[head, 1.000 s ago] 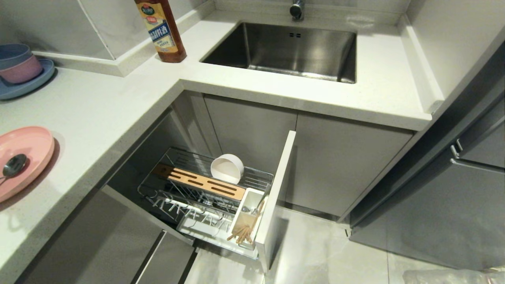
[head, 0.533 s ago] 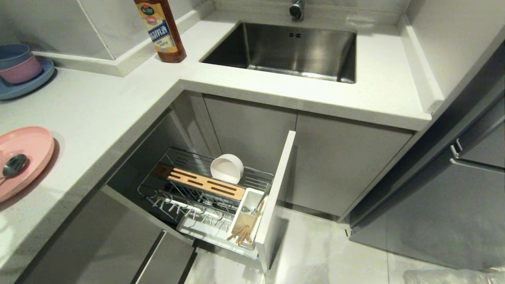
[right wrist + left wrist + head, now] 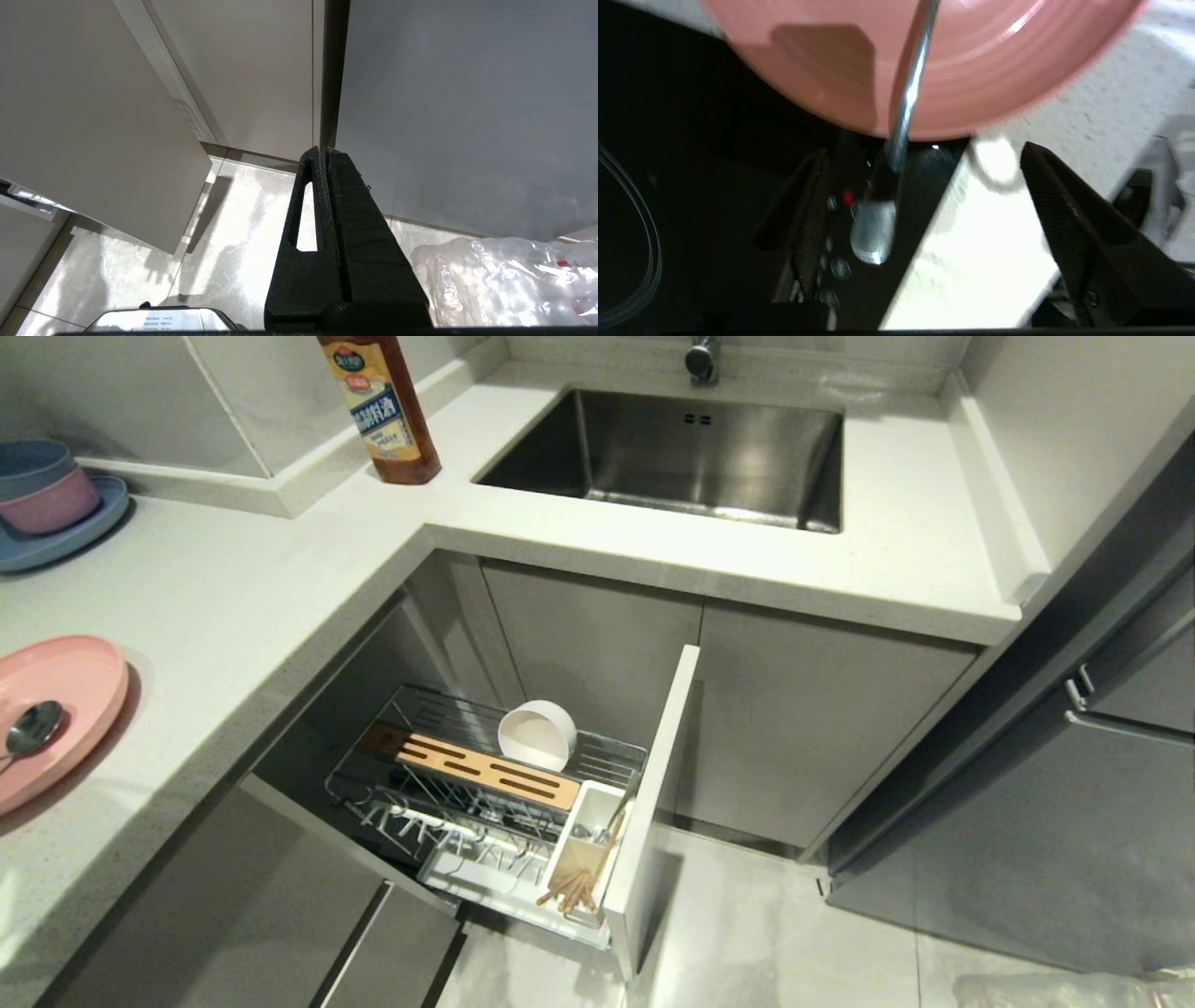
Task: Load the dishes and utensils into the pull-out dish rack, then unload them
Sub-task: Pick up the spoon and place it in the cupboard
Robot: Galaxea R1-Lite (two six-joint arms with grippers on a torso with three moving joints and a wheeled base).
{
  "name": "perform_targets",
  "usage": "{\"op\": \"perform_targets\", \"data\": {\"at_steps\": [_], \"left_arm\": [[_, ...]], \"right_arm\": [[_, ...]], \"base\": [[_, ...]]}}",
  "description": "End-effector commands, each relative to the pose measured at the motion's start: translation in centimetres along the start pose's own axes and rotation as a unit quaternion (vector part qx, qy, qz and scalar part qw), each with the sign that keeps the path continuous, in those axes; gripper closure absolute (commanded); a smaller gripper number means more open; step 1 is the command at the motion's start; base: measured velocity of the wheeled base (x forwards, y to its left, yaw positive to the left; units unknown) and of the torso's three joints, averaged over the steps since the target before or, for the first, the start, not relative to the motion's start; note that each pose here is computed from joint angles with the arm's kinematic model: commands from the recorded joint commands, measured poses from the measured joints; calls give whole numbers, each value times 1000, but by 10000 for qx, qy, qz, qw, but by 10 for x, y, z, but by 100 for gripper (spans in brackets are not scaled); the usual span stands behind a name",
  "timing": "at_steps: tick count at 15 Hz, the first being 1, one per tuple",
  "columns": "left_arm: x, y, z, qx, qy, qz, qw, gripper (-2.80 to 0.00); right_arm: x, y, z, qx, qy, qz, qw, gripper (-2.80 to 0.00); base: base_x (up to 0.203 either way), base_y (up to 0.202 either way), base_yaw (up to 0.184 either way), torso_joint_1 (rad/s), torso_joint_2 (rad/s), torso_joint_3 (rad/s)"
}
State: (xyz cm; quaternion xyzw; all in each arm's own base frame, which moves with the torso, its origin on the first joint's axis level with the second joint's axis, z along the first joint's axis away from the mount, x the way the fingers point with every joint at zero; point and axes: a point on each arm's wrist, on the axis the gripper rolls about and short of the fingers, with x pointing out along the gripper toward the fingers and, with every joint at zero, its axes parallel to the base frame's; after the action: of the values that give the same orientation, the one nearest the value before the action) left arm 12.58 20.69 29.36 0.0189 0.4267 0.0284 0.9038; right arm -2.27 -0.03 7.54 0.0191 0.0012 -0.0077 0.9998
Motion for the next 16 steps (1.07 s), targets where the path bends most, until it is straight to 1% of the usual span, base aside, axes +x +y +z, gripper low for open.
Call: {"op": "perform_targets", "data": {"at_steps": [1,2,3,4,7,10,16], "left_arm": [[10,-3,1,227,-119,42,9997,-280],[15,-5,5,363,-252,126,9989,-280],[18,-5,8,302,-322,154,9989,-280],[19,-5,10,304,-358,161,9988,-280],[23,-4,15,383,-453,69,9982,-280],[30,-3,15,355,-420,-49,9985,-280],[35,1,15,317,-477,-174,9982,-280]], "right_arm": [[0,0,0,0,5,-3,10000,0],[0,0,-1,0,11,-1,10000,0],[0,0,-1,0,9,0,10000,0],[0,0,-1,0,14,-1,10000,0],[0,0,-1,0,9,0,10000,0],[0,0,-1,0,9,0,10000,0],[0,0,-1,0,9,0,10000,0]], "base": [[0,0,0,0,0,0],[0,0,0,0,0,0],[0,0,0,0,0,0],[0,0,0,0,0,0],[0,0,0,0,0,0],[0,0,0,0,0,0],[0,0,0,0,0,0]]}}
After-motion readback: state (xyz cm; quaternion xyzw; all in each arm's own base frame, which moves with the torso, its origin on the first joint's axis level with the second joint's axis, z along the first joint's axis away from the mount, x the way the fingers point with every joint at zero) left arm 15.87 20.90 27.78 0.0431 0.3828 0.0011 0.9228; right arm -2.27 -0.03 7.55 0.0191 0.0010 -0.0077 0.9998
